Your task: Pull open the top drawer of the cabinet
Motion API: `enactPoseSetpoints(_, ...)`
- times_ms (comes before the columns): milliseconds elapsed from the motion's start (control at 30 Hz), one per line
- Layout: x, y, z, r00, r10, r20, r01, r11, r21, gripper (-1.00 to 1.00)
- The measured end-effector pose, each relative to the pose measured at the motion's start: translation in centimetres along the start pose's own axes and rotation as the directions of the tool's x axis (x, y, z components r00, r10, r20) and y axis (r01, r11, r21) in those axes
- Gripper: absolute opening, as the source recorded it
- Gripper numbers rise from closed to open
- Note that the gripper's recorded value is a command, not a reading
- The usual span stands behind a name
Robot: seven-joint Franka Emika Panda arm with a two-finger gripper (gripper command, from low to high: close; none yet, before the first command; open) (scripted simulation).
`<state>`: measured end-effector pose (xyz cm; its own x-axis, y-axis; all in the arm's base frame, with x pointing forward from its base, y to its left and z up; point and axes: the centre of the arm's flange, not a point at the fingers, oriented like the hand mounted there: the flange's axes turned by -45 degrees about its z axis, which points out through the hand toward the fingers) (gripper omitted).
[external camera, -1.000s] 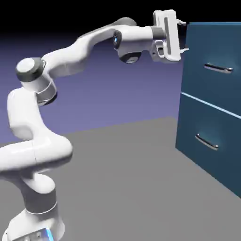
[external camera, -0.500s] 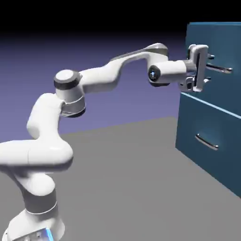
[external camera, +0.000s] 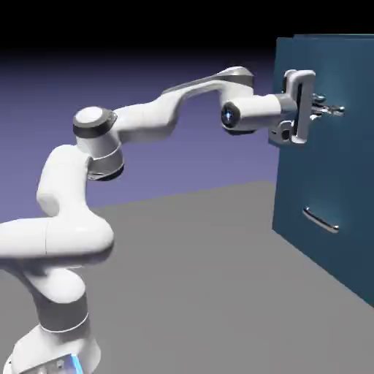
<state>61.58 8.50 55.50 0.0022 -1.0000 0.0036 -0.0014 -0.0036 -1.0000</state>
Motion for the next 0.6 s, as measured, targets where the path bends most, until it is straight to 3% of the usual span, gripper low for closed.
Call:
enactPoseSetpoints(467, 0.1, 0.0, -15.0, 1.000, 0.003, -0.001, -0.003, 1.000, 0.001, -1.00)
enactPoseSetpoints(500, 0.1, 0.0, -15.9, 1.000, 0.003, -0.001, -0.003, 1.000, 0.001, 1.00)
enactPoseSetpoints(600, 0.0, 0.0, -17.0, 1.000, 0.002, -0.002, -0.002, 1.000, 0.002, 1.00)
